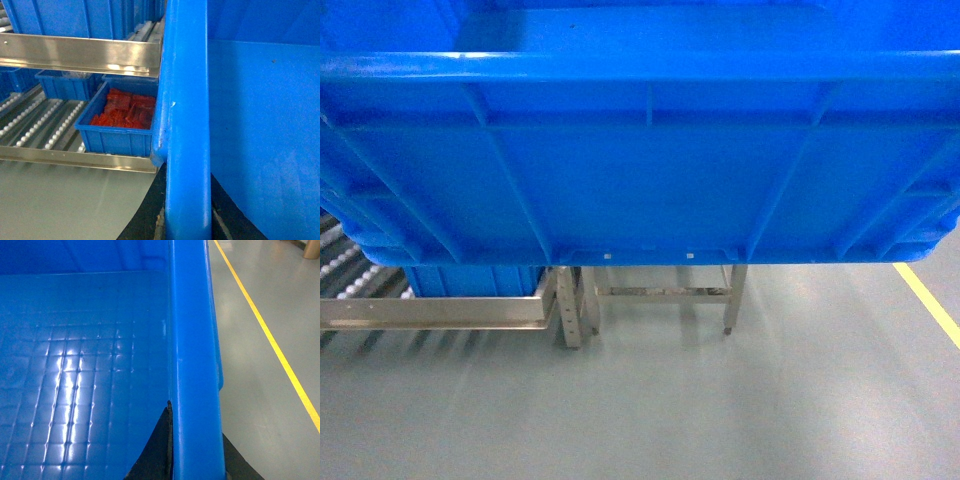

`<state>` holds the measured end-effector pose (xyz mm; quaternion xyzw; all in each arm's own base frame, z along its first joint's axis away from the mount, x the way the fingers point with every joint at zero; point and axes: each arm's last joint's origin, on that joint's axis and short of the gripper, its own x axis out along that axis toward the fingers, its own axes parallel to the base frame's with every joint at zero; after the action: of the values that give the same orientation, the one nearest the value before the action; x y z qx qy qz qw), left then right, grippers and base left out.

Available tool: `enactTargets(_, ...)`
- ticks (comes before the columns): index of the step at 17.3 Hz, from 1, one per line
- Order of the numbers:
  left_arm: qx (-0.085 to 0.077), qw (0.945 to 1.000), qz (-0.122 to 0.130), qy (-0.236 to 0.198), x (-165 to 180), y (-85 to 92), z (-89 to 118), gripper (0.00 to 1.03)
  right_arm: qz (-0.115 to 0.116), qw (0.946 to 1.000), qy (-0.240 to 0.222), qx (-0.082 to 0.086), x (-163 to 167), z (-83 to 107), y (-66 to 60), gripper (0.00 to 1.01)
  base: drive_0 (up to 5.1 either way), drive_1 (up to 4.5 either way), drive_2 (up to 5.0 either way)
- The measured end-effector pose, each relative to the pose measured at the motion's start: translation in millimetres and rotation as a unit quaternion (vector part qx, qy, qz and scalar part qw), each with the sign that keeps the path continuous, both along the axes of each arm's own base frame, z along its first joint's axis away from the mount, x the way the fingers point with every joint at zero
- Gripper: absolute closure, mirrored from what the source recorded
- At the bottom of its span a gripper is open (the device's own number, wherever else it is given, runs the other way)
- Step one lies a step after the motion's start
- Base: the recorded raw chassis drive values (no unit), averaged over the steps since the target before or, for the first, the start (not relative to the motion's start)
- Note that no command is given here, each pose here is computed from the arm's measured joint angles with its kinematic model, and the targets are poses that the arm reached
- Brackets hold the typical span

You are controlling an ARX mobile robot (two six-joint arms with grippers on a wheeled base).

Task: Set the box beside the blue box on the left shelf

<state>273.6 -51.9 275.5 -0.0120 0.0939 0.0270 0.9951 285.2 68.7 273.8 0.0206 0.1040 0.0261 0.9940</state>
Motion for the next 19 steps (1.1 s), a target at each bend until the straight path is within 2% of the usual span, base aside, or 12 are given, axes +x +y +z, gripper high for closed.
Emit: enactTargets(19,0.0,1.0,0.0,-0.001,-0.2,0.0,0.5,0.94,0.0,1.0,0.0,0.001,-0.1,0.0,0.0,0.93,-5.0,2.46,2.5)
